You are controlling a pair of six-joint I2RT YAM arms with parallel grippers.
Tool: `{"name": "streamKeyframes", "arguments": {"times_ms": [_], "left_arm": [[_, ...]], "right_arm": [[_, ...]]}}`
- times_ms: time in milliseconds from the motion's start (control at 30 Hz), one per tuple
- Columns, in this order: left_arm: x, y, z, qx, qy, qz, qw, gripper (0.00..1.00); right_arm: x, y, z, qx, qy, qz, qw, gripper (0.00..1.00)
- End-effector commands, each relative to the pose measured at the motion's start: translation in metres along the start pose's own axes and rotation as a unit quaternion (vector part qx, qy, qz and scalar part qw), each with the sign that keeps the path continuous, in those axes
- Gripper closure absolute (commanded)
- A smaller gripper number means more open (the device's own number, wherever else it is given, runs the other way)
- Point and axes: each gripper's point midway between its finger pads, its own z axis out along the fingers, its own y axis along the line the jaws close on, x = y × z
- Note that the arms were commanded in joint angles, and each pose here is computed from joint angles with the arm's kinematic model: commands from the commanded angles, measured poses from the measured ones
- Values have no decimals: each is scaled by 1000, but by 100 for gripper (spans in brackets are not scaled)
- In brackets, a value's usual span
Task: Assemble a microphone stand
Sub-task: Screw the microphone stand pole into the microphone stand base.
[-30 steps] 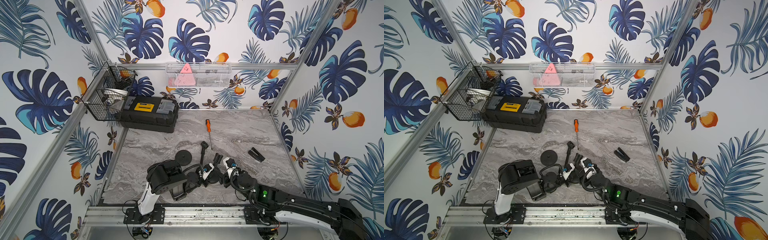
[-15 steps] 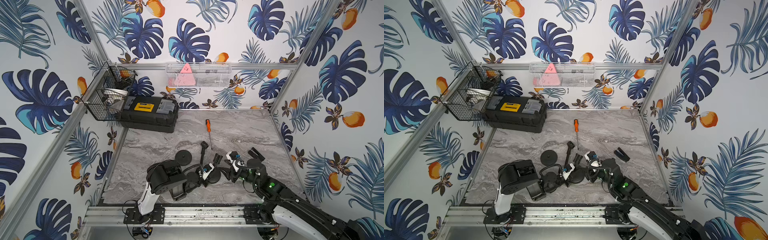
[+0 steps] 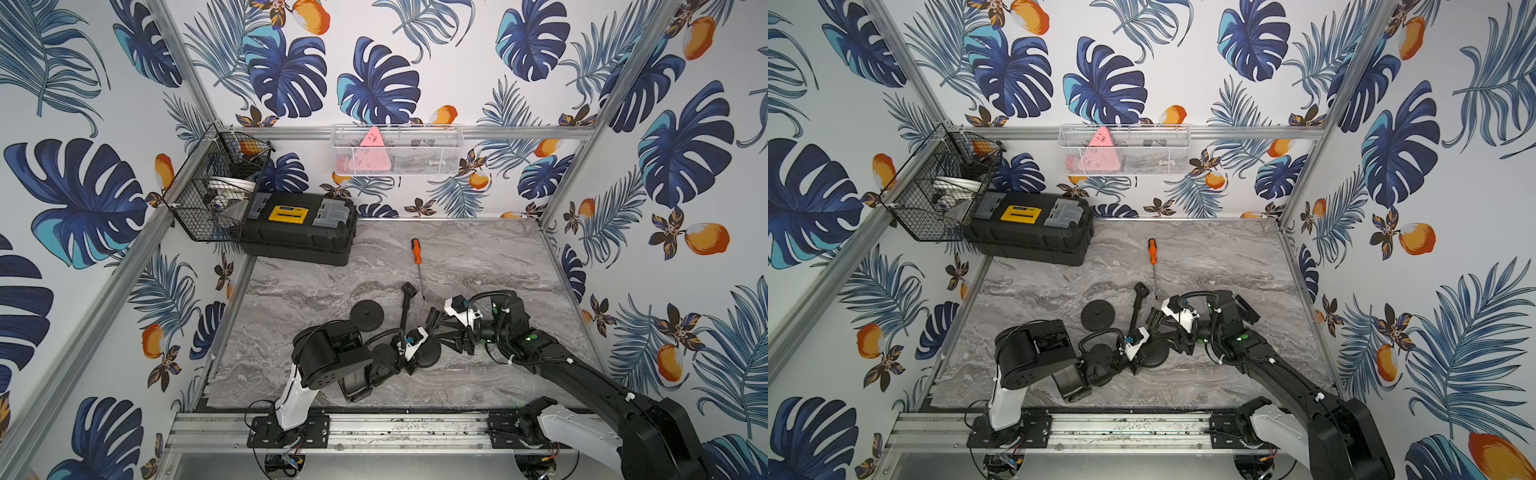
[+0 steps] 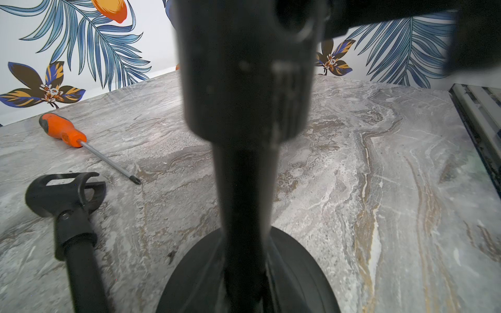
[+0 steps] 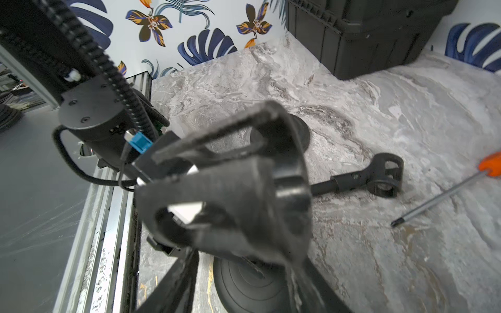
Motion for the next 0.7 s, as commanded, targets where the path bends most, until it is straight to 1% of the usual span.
{"name": "streamKeyframes", "arguments": {"times_ms": [0,300,667], "left_arm": [[2,-1,0,3,3,1,1000,76],[3,-2,0,7,4,-2,1000,76],[3,-2,1,6,4,-2,1000,76]], "right_arm": [[-8,9,1,-31,-18,-50,998,47],[-14,6,7,-44,-33,-60,997,55],[-12,5,14,-54,-33,-61,996,67]]}}
